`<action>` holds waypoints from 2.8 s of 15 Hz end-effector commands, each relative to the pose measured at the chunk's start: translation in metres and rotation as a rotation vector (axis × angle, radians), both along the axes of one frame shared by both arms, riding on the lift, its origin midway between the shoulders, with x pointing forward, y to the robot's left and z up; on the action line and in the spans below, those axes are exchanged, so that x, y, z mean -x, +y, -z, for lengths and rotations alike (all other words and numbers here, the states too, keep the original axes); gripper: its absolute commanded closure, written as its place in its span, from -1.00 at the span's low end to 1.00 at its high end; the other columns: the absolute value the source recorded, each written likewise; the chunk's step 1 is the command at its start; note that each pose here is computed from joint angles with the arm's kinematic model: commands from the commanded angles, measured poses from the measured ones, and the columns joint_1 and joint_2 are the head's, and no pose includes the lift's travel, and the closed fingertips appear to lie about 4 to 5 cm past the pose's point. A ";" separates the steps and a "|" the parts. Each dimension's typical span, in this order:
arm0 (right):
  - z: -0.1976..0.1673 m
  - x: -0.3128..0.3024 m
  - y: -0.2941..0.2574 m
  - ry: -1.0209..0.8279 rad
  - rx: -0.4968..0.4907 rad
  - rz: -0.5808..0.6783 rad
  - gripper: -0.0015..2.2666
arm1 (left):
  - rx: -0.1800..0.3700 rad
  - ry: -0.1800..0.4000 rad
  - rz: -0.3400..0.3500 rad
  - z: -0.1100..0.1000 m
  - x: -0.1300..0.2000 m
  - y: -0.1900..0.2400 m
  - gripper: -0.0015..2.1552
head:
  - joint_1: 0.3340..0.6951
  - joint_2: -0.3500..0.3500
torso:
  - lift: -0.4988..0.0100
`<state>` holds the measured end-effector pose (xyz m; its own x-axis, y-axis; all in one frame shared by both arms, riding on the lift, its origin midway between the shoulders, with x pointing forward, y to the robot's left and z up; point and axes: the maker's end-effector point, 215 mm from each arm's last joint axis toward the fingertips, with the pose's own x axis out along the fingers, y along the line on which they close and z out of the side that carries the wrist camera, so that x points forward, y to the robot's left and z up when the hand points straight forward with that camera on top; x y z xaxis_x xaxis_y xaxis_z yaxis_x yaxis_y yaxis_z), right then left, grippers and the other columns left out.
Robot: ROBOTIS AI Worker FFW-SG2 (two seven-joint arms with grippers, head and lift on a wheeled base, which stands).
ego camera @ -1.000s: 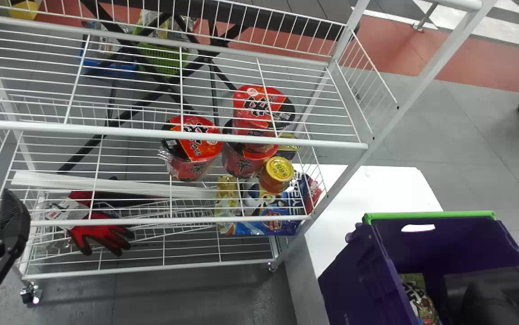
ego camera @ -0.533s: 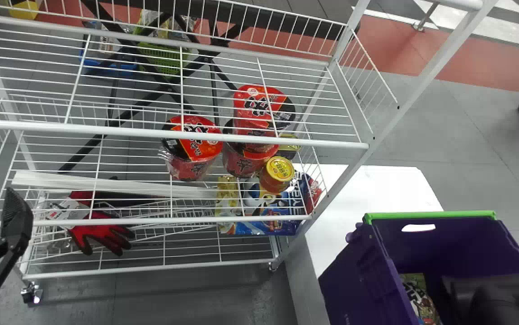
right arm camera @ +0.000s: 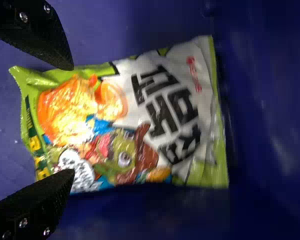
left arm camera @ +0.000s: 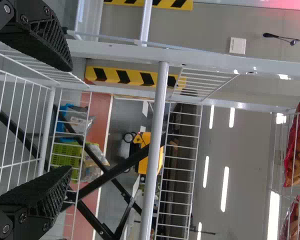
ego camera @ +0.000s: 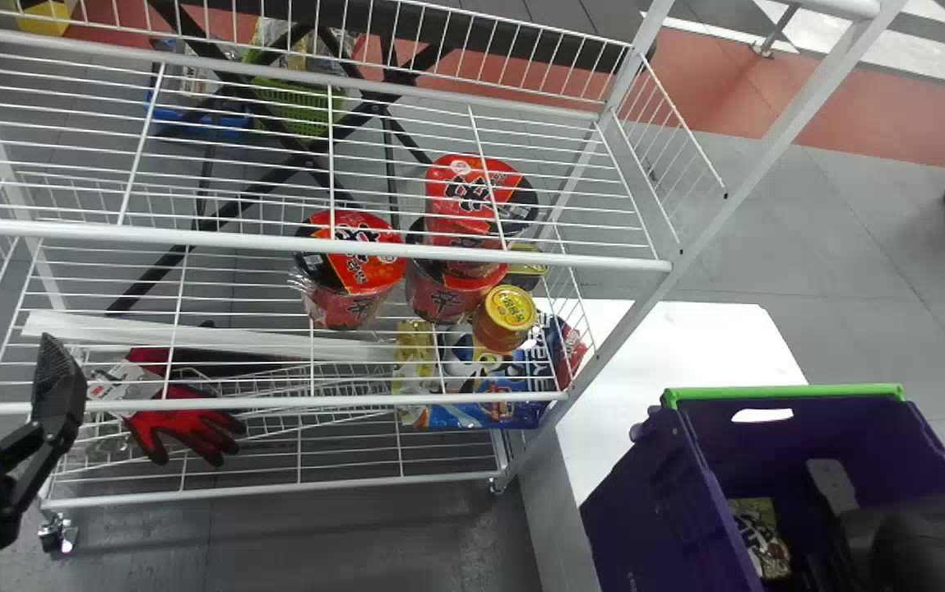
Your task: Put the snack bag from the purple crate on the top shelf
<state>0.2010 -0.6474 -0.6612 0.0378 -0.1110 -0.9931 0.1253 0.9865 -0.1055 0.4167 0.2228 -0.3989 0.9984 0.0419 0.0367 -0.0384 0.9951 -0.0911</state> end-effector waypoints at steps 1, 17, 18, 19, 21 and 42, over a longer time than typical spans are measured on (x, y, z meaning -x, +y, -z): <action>0.006 -0.010 -0.001 -0.015 0.033 -0.071 -0.93 | -0.004 0.002 -0.009 0.001 0.000 0.005 -0.88 | 1.00 -1.00 | -0.81; 0.035 0.003 -0.007 -0.117 0.112 -0.261 -0.54 | -0.001 -0.043 -0.004 -0.013 0.001 0.014 -0.88 | 1.00 -1.00 | -0.81; 0.036 0.005 -0.006 -0.117 0.104 -0.256 -0.32 | 0.000 -0.044 -0.004 -0.014 0.001 0.013 -0.88 | 1.00 -1.00 | -0.81; 0.036 0.004 -0.005 -0.138 0.096 -0.236 0.04 | -0.001 -0.044 -0.003 -0.014 0.002 0.013 -0.88 | 1.00 -1.00 | -0.81; 0.036 0.010 -0.005 -0.167 0.066 -0.110 0.75 | -0.004 -0.042 -0.002 -0.014 0.002 0.014 -0.88 | 1.00 -1.00 | -0.81; 0.028 0.004 0.010 -0.309 0.011 0.053 0.99 | -0.007 0.000 -0.005 0.002 -0.005 0.012 -0.88 | 1.00 -1.00 | -0.74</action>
